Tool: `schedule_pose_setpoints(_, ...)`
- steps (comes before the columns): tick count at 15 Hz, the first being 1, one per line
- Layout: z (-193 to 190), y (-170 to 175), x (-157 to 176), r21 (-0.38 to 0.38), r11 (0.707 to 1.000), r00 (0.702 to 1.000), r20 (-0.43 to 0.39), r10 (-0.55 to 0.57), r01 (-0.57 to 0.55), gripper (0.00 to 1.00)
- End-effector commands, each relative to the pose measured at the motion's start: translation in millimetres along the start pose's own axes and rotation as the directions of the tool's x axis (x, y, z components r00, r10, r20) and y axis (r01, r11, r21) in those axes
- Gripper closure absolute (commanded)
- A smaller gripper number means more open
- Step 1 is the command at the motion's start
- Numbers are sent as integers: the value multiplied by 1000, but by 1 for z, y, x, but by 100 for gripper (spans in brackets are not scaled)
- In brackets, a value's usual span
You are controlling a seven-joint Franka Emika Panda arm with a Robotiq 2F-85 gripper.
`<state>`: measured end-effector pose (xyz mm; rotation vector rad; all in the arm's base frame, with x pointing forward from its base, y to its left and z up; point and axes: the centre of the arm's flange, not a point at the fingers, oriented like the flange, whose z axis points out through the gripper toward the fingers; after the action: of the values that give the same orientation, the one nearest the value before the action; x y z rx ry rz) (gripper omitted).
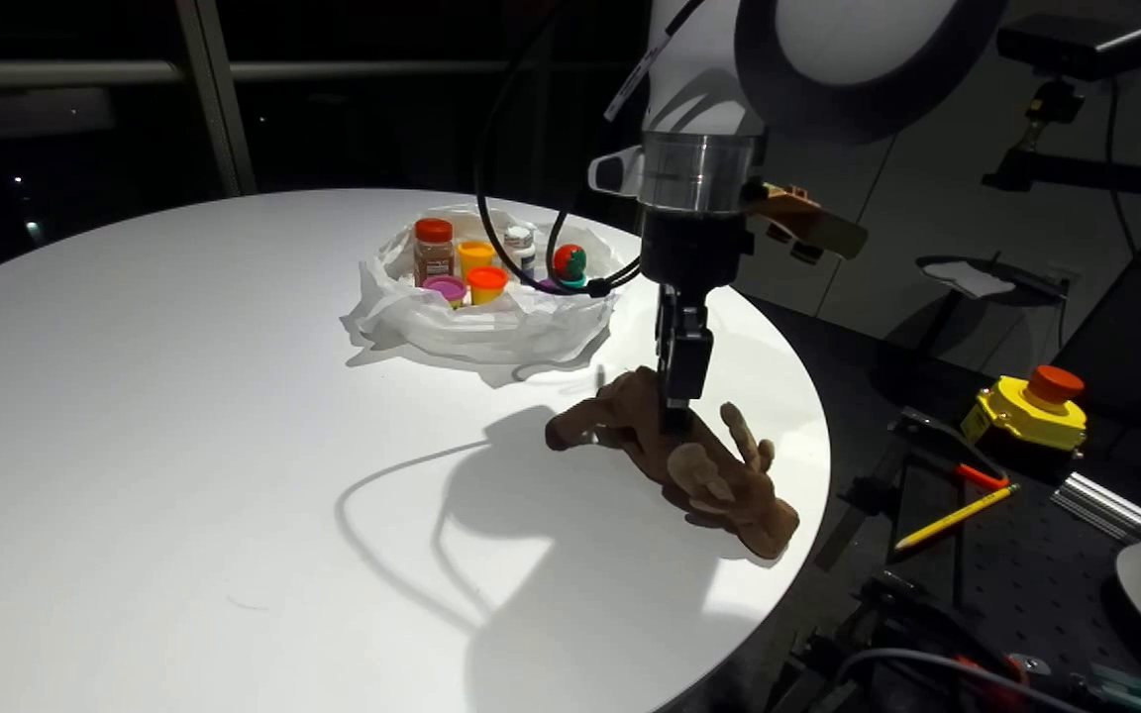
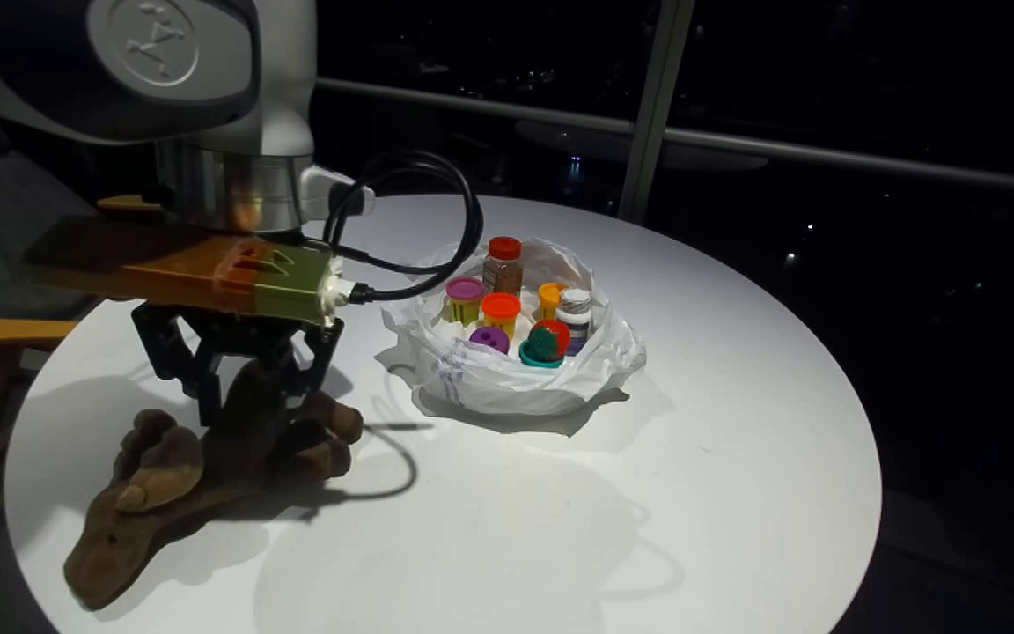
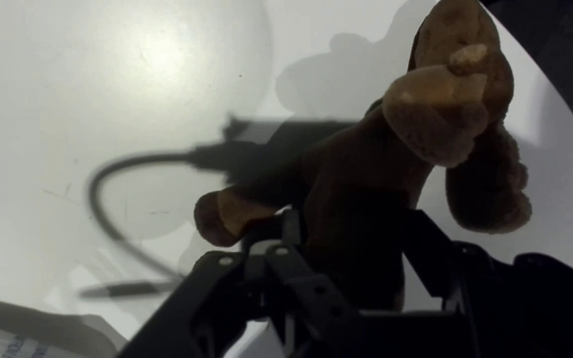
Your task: Put the things on the table into the plastic bag
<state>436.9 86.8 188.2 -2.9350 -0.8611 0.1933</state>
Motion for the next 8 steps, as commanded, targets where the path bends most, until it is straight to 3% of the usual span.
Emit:
schedule_pose_setpoints(1,-7,8,3,-16,999,999,-21,46,-47,72)
schedule_pose_setpoints(4,-16,13,2,-23,995,995,-21,99,-99,93)
schedule_pose_setpoints(7,-53,4,4,-82,986,990,-25,142,-143,99)
schedule_pose_setpoints(8,-72,-2,8,-135,979,988,-37,150,-154,97)
